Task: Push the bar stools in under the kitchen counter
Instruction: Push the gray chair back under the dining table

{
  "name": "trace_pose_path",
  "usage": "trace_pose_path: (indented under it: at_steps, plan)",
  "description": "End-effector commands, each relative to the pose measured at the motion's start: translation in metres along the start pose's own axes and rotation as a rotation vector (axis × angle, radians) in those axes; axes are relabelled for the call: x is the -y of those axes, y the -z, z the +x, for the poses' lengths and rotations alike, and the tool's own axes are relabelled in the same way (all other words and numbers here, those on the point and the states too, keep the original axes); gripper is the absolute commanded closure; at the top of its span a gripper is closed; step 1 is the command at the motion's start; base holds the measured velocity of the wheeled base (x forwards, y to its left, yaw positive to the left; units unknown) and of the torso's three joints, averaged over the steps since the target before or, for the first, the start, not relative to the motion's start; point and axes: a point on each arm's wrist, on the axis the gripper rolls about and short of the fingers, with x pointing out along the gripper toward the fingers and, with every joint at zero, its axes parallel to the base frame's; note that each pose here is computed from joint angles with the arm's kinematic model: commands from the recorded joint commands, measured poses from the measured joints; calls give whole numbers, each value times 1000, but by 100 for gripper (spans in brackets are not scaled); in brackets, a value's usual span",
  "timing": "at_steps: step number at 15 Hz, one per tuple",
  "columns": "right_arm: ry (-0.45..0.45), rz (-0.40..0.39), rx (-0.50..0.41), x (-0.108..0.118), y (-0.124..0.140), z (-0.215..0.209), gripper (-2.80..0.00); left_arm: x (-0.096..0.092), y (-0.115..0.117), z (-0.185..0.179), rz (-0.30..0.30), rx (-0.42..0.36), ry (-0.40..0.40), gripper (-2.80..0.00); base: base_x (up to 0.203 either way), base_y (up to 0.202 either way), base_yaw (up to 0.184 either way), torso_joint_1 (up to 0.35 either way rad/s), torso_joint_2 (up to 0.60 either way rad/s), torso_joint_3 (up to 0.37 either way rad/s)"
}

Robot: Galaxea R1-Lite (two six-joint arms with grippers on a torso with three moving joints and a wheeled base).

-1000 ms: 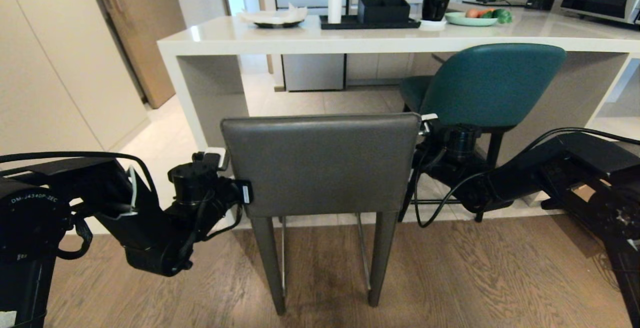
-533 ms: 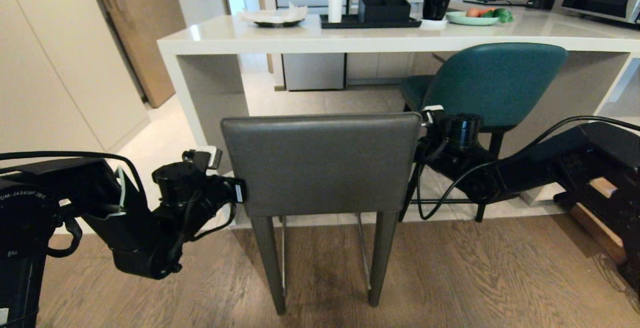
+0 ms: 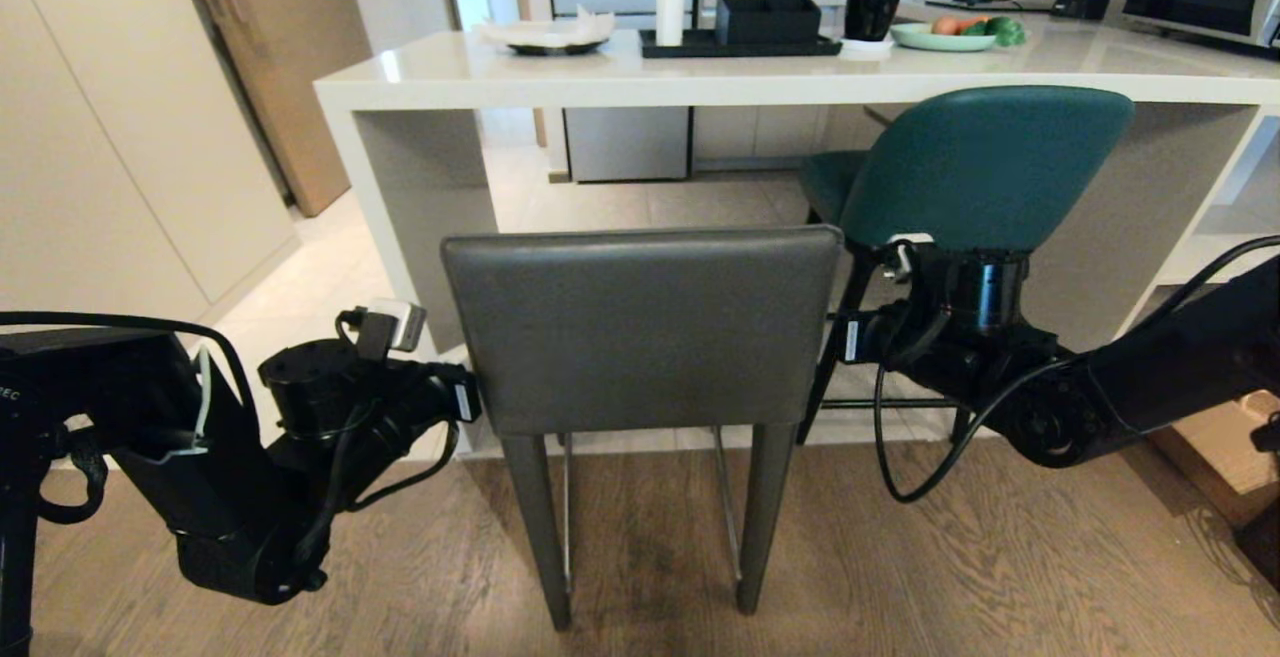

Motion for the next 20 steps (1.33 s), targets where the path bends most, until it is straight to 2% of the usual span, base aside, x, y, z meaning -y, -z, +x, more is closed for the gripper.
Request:
trace_pose_path:
  at_steps: [1,3,5,10,20]
  plan:
    - [-2,-4,35,-14,-9,-3,0,-2,-5,2,3,26,-4,0,0,0,0,0,0,0]
    - [3,-5,61,-21,-15,3,0,-5,-9,6,13,32,-10,0,0,0,0,0,0,0]
    - [6,-5,64,-22,-14,10,0,-8,-8,10,28,0,-16,0,0,0,0,0,0,0]
    - [12,-8,38,-19,2,23,0,-11,1,18,28,-20,-24,0,17,0,0,-2,0,2]
    - [14,-7,57,-18,-4,27,0,-11,0,21,28,-14,-23,0,186,0,1,3,-1,2]
